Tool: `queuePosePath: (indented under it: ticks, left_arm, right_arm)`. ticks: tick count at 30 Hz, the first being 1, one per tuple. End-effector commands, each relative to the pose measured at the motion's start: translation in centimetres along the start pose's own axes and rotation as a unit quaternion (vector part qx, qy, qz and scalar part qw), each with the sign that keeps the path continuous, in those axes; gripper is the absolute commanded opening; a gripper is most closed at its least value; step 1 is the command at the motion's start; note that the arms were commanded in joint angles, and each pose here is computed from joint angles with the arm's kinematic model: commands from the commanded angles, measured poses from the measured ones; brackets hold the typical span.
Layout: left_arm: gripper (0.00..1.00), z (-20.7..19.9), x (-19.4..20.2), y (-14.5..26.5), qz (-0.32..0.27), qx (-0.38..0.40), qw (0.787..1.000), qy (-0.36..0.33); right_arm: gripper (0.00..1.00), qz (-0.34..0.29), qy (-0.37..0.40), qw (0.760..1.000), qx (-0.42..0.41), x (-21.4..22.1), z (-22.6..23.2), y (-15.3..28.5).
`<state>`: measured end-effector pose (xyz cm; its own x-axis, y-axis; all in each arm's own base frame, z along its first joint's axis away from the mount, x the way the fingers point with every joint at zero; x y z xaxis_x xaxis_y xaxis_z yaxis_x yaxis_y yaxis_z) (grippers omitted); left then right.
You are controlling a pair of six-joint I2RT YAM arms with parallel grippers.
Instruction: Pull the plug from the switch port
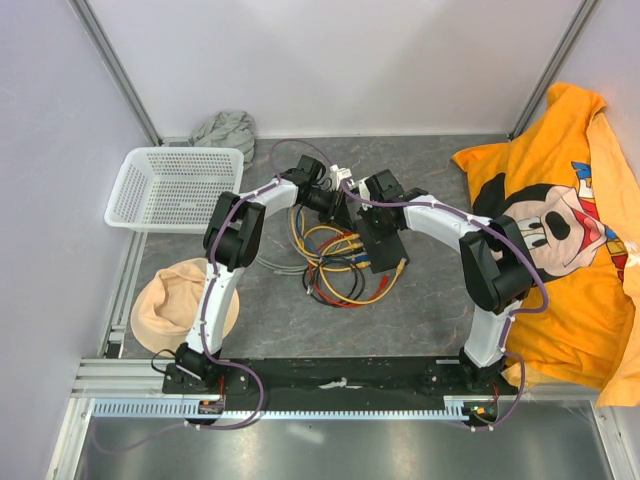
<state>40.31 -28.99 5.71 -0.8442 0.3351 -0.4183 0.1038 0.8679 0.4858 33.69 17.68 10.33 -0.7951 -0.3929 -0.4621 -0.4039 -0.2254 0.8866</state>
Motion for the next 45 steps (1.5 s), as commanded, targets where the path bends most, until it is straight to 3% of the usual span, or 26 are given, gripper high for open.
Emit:
queuePosePath:
  ticks: [1,7,12,18,23,25,27,36,45]
  left_arm:
    - [0.02,1.2,2.9,1.0,0.043,-0.021,0.997,0.06]
    - [0.02,1.2,3.1,1.5,0.056,-0.044,0.996,0.061]
    - [0.02,1.1,4.9,2.1,0.073,-0.024,0.992,0.1]
    - [0.02,1.6,4.9,3.0,0.054,0.015,0.992,0.11]
    - [0.02,1.3,3.9,1.9,0.054,0.022,0.994,0.094]
    - [0.02,1.1,3.7,1.6,0.055,0.028,0.994,0.094]
    - [0.02,1.2,3.6,1.5,0.055,0.03,0.993,0.097]
    - [0.02,2.3,2.3,5.0,0.025,-0.04,0.997,0.068]
    - [0.01,-3.2,-3.0,10.5,-0.037,0.015,0.997,-0.063]
  right_arm:
    - [0.0,0.114,0.0,0.993,0.029,5.1,-1.2,-2.7]
    - [0.0,0.122,-0.002,0.992,0.034,5.5,-1.2,-3.0]
    - [0.0,0.127,-0.015,0.991,0.038,5.7,-1.6,-3.3]
    - [0.0,0.127,-0.014,0.991,0.03,5.6,-1.4,-3.5]
    - [0.0,0.025,0.016,1.0,0.006,-1.1,0.0,-0.9]
    - [0.31,0.001,0.032,0.999,-0.039,-2.5,1.7,0.1]
    - [0.45,-0.006,0.044,0.998,-0.038,-3.0,2.5,0.3]
    - [0.48,-0.001,0.064,0.998,-0.023,-2.2,3.4,-0.3]
    - [0.51,0.008,0.064,0.998,0.018,-1.9,2.5,-1.7]
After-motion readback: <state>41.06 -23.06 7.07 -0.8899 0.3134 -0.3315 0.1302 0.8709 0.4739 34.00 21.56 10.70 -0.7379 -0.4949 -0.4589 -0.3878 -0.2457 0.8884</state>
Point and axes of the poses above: each gripper's point midway between its finger pads, its own y axis back along the fingers, its own z axis along the line the jaws close on, x = y × z, the point moved 7 cm from there along y, back along the fingers, and after that the axes turned 4 degrees about -y, right-handed, at the moved point
